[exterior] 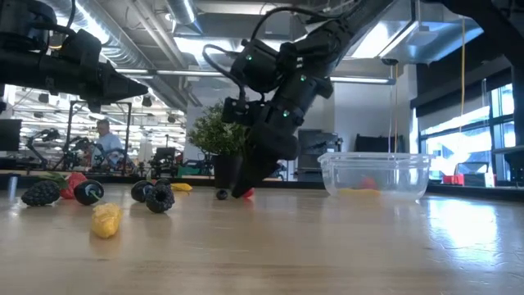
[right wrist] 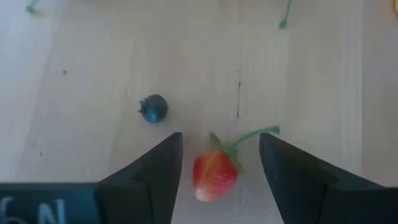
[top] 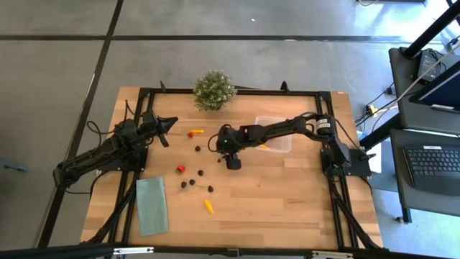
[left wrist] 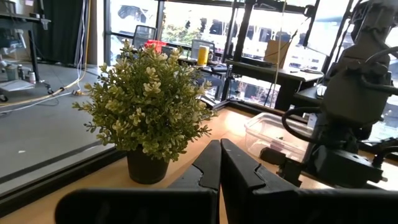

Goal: Pick and placing Produce into tupperware
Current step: Put the middle strawberry into the transparent bin

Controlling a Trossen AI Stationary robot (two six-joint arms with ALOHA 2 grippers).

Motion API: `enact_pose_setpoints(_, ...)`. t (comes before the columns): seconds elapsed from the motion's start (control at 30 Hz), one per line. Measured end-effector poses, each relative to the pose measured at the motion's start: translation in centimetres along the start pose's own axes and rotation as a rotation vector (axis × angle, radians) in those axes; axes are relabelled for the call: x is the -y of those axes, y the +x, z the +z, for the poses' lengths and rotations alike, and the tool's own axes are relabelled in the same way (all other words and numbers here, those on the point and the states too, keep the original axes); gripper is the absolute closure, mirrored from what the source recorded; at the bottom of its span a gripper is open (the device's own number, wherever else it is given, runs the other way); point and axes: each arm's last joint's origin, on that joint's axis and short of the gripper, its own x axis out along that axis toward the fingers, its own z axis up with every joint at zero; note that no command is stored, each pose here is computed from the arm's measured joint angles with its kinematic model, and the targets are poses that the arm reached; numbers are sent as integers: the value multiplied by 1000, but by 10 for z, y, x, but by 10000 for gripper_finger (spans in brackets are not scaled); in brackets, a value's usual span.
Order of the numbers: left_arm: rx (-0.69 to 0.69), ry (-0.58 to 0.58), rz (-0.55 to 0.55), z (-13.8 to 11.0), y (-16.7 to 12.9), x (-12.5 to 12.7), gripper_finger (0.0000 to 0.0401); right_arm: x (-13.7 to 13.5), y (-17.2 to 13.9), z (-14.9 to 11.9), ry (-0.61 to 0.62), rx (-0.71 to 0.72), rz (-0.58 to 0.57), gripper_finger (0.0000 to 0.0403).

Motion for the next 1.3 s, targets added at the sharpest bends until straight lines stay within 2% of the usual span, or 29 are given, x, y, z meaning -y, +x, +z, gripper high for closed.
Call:
enact_pose_setpoints(0.4,0,3,-1,0,0,0,401,1,0,-2,3,-27,-25,196)
enact_pose_setpoints(0.77,0,3,0,0,0,0,401,0,-1,-4,5,-54,-17,291)
enact_pose_setpoints(0.97,0,3,0,0,0,0,401,0,-3,-4,32,-55,-26,307)
enact_pose_setpoints(1.13,-1,3,0,0,0,0,401,0,-19,-3,89,-80,-23,307)
enact_pose_setpoints(1.3,0,3,-1,0,0,0,401,7,-59,8,185,-36,-40,309)
